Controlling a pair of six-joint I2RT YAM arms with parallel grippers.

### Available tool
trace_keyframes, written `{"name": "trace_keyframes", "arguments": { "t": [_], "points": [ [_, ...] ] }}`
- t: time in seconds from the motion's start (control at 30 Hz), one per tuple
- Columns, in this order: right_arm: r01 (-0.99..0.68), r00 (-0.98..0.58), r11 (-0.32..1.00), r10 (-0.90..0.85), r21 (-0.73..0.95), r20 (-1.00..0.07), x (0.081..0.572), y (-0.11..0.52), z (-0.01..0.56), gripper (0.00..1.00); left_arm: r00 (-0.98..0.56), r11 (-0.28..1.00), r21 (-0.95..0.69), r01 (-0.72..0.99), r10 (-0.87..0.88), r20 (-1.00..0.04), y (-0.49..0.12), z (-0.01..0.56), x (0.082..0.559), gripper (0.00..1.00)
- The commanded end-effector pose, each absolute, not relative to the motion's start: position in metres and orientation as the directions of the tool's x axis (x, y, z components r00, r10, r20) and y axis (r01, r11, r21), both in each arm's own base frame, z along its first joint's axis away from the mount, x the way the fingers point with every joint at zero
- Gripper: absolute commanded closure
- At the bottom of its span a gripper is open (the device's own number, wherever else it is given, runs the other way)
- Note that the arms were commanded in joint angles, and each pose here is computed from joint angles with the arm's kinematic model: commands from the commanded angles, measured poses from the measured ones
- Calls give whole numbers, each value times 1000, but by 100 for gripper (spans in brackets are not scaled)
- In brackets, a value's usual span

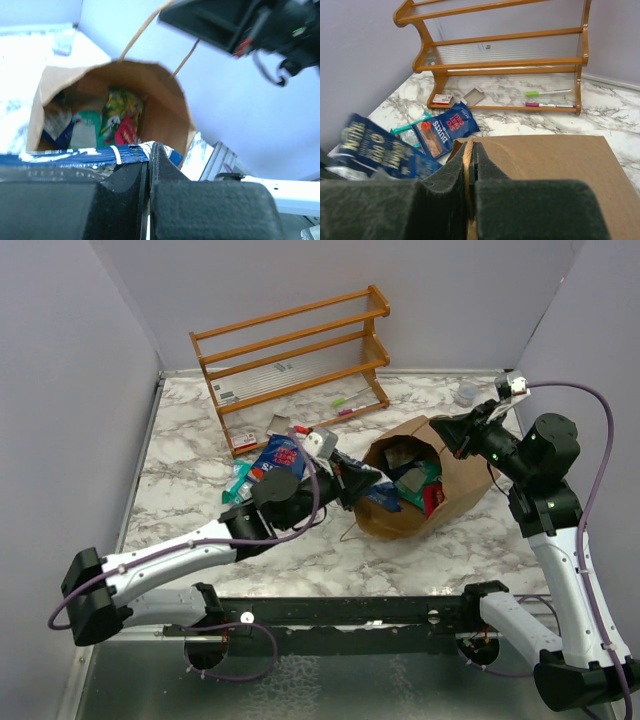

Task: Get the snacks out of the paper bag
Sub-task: Take out the snack from the paper bag, then place the snack at the center of the board.

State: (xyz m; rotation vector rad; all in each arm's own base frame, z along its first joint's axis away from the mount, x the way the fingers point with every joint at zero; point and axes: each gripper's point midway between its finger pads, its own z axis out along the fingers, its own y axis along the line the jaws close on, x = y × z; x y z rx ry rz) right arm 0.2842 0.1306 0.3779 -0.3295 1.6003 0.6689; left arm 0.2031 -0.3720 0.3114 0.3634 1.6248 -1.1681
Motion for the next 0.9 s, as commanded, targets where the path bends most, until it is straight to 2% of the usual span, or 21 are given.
{"name": "trace_keyframes", "arguments": {
  "t": [0.0,0.1,0.23,0.3,0.43,0.5,0.57,0.7,0.87],
  "points": [
    [-561,-111,803,169,202,-979,283,126,388,98,-224,436,-359,825,-330,-917,-343,363,185,100],
    [-563,-112,802,169,203,-979,283,127,387,98,-153,474,-311,824,-342,-927,-321,381,183,100],
    [-564,-114,800,170,205,-979,283,127,387,98,-59,629,-274,728,-341,-938,-278,393,198,100],
    [-564,-116,799,171,207,-978,283,127,386,98,-20,737,-281,614,-341,-940,-248,390,213,100],
    [-567,-115,798,171,206,-979,283,128,387,98,7,876,-352,328,-375,-927,-187,371,234,100],
    [-565,-117,798,172,208,-978,284,128,385,98,19,912,-373,173,-381,-924,-160,353,241,100],
    [-567,-120,796,174,211,-977,284,128,384,98,19,938,-335,93,-338,-941,-148,339,243,100],
    [-573,-123,791,173,213,-977,284,130,384,98,-12,968,-251,10,-251,-968,-142,313,249,100],
    [-578,-128,786,179,220,-975,284,131,384,98,-64,987,-159,-9,-159,-985,-153,280,264,100]
  ]
}}
